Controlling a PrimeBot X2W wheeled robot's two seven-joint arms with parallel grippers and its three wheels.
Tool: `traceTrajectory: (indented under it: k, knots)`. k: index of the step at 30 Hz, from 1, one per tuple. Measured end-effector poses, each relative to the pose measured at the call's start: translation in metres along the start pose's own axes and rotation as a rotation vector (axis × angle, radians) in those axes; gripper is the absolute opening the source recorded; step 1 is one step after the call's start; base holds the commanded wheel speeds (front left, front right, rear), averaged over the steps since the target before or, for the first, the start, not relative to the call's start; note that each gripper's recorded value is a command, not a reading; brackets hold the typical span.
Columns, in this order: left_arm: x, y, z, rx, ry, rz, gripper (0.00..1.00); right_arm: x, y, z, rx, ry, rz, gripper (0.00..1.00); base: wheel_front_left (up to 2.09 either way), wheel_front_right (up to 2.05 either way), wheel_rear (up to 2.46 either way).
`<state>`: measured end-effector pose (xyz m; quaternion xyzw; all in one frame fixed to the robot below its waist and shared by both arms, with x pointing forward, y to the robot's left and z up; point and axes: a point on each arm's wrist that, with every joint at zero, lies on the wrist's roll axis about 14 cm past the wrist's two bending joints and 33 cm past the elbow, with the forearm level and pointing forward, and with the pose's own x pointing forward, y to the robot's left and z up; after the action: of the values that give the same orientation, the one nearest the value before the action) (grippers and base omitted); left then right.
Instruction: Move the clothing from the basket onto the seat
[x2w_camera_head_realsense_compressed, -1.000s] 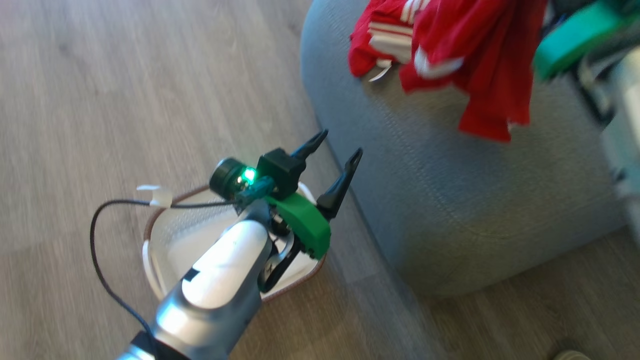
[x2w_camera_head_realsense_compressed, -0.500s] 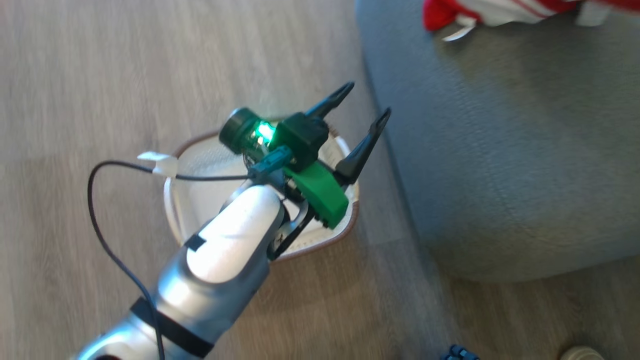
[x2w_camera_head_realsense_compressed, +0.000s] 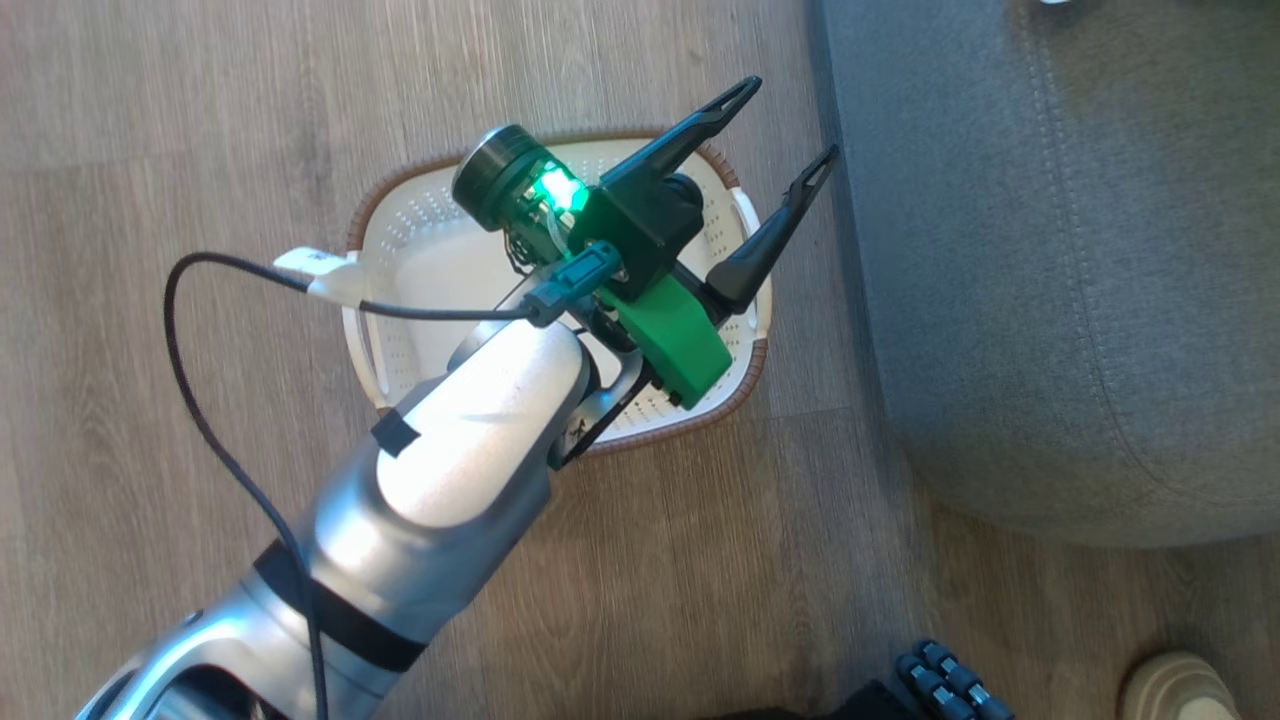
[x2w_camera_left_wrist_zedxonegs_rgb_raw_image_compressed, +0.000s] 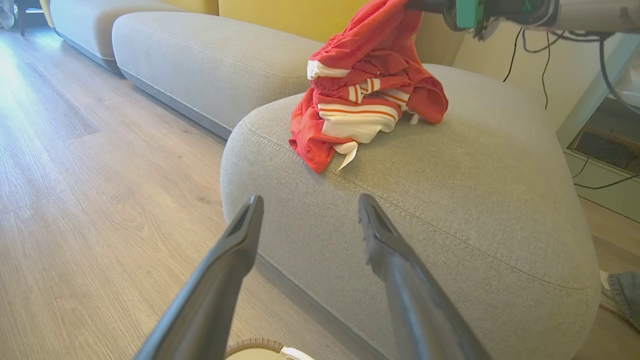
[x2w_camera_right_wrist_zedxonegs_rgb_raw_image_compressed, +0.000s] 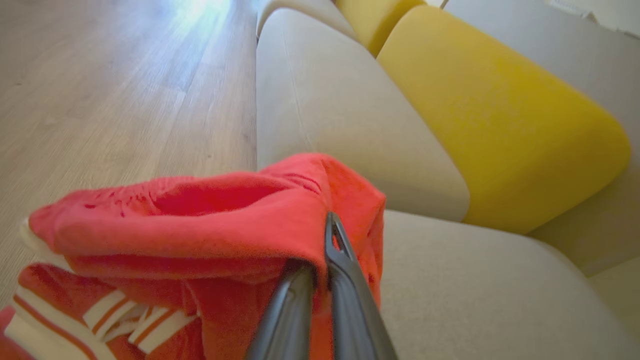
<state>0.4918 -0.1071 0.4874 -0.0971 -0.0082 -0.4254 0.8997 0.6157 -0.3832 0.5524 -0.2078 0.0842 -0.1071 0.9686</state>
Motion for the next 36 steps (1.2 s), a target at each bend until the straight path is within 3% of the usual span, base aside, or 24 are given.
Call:
traceTrajectory:
  k: [4, 8, 11, 12, 13, 27, 36]
  knots:
    - [0.000, 0.004, -0.009, -0.003, 0.018, 0.002, 1.00, -0.006, 0.018, -0.042, 0.027, 0.079, 0.020, 0.00, 0.00, 0.00, 0.00]
    - [0.001, 0.004, -0.011, -0.001, 0.021, -0.005, 1.00, -0.009, 0.018, -0.046, 0.024, 0.074, 0.017, 0.00, 0.00, 0.00, 0.00]
    - [0.003, 0.001, -0.008, 0.001, 0.017, -0.013, 1.00, -0.013, 0.017, -0.045, 0.029, 0.066, 0.013, 0.55, 0.00, 0.00, 0.00]
    - [0.003, 0.000, -0.007, 0.002, 0.015, -0.016, 1.00, -0.014, 0.018, -0.043, 0.027, 0.061, 0.016, 0.87, 0.00, 0.00, 0.00]
    - [0.004, -0.001, -0.006, 0.005, 0.016, -0.018, 1.00, -0.015, 0.018, -0.041, 0.025, 0.054, 0.017, 1.00, 0.00, 0.00, 0.00]
    - [-0.006, -0.016, 0.023, -0.007, -0.007, 0.003, 1.00, -0.048, 0.000, 0.004, -0.002, -0.058, 0.025, 1.00, 0.00, 0.00, 0.00]
    - [-0.022, -0.015, 0.051, 0.000, -0.041, 0.068, 1.00, -0.072, 0.004, 0.056, 0.032, -0.199, 0.064, 1.00, 0.00, 0.00, 0.00]
